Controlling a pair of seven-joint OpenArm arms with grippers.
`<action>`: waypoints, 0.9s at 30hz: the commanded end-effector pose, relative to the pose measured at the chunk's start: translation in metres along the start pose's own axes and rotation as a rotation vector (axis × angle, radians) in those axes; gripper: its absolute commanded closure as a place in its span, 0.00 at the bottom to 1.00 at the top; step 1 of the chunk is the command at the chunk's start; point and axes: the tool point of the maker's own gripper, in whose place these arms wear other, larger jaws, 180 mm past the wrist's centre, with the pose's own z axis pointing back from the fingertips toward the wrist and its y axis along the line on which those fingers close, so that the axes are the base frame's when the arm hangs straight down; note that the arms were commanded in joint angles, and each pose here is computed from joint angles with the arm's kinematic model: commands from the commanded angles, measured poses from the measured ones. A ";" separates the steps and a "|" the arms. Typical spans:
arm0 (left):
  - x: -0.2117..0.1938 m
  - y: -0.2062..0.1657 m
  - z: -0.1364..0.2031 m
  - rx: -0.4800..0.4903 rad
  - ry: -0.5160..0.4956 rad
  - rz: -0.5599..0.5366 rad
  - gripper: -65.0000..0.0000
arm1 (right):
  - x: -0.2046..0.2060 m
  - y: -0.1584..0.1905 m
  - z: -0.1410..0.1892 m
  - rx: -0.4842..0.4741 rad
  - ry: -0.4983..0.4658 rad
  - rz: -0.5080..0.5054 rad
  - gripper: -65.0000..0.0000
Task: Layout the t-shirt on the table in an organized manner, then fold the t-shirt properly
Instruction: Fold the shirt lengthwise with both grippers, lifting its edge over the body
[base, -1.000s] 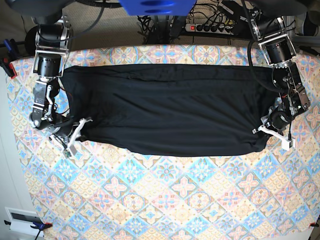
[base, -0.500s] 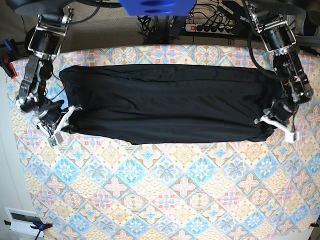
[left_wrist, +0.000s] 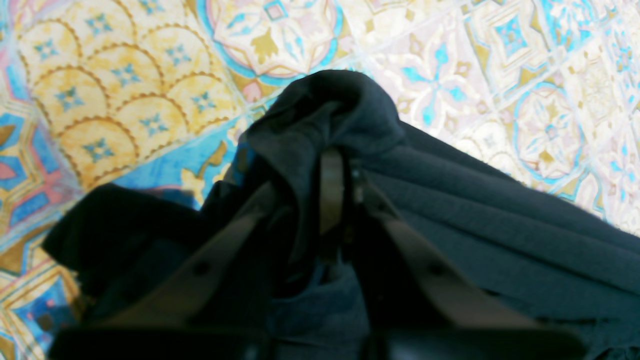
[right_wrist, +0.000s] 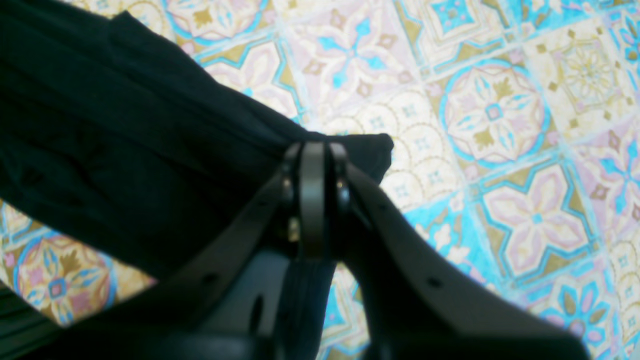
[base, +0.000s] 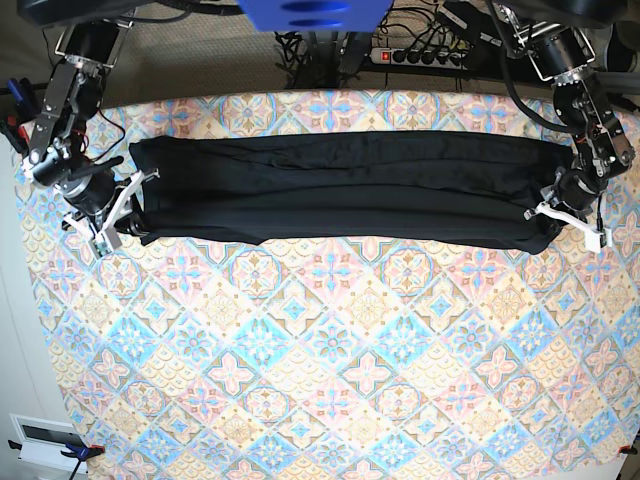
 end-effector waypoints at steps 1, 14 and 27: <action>0.021 0.003 0.007 0.012 -0.059 -0.025 0.99 | 0.009 -0.006 0.007 -0.019 -0.030 0.019 1.00; -0.002 0.010 0.021 0.045 -0.014 -0.078 0.99 | -0.027 0.010 0.010 0.019 0.068 0.027 1.00; -0.037 0.032 0.026 0.150 0.159 -0.133 0.60 | -0.047 0.021 -0.004 0.010 0.202 0.160 1.00</action>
